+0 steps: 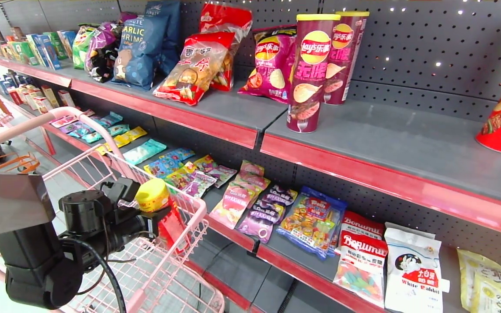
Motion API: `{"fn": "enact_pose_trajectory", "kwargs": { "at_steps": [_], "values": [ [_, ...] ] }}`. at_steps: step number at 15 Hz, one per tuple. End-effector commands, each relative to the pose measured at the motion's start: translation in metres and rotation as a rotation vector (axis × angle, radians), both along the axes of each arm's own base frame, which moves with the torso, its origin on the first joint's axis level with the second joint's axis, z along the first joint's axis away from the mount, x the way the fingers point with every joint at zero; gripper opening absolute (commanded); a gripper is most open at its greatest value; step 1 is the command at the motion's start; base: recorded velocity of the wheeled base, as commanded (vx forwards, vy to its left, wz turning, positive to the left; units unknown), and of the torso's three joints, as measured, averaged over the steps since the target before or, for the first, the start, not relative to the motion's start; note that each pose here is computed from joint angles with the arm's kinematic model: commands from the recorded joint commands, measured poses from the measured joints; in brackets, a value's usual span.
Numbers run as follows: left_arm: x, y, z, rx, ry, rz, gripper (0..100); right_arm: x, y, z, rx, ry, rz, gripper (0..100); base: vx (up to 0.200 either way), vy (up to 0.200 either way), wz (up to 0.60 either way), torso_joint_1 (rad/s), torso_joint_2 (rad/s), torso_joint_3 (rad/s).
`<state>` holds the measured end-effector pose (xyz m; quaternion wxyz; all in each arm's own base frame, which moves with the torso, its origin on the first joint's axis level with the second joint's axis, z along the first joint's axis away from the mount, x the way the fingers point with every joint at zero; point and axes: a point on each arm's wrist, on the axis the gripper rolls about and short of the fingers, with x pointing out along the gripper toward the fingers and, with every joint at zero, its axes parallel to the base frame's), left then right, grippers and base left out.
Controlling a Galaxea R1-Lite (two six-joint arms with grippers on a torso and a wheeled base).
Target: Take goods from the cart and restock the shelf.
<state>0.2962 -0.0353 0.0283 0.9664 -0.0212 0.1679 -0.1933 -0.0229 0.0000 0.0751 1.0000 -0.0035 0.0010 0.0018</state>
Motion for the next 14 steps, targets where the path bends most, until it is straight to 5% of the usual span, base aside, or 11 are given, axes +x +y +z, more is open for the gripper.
{"fn": "enact_pose_trajectory", "kwargs": {
  "at_steps": [1, 4, 7, 9, 11, 14],
  "values": [
    [-0.001, 0.0, 0.004, -0.001, -0.012, 0.002, 0, 0.0, 0.0, 0.0, 0.001, 0.001, 0.001, 100, 0.0, 0.0, 0.0, 0.0, 0.0, 0.0],
    [-0.011, 0.013, 0.046, -0.007, -0.069, 0.047, 0, 0.0, 0.0, 0.0, 0.001, 0.001, 0.001, 100, 0.0, 0.0, 0.0, 0.0, 0.0, 0.0],
    [-0.035, 0.028, 0.104, -0.015, -0.063, 0.094, 0, 0.0, 0.0, 0.0, 0.001, 0.001, 0.001, 100, 0.0, 0.0, 0.0, 0.0, 0.0, 0.0],
    [-0.079, 0.029, 0.162, -0.05, -0.094, 0.068, 0, 0.0, 0.0, 0.0, 0.001, 0.001, -0.001, 100, 0.0, 0.0, 0.0, 0.0, 0.0, 0.0],
    [-0.137, 0.028, 0.2, -0.056, -0.108, 0.052, 0, 0.0, 0.0, 0.0, 0.002, 0.001, -0.001, 100, 0.0, 0.0, 0.0, 0.0, 0.0, 0.0],
    [-0.216, 0.029, 0.209, -0.055, -0.163, 0.077, 0, 0.0, 0.0, 0.0, 0.002, 0.001, -0.001, 100, 0.0, 0.0, 0.0, 0.0, 0.0, 0.0]
  ]
}}
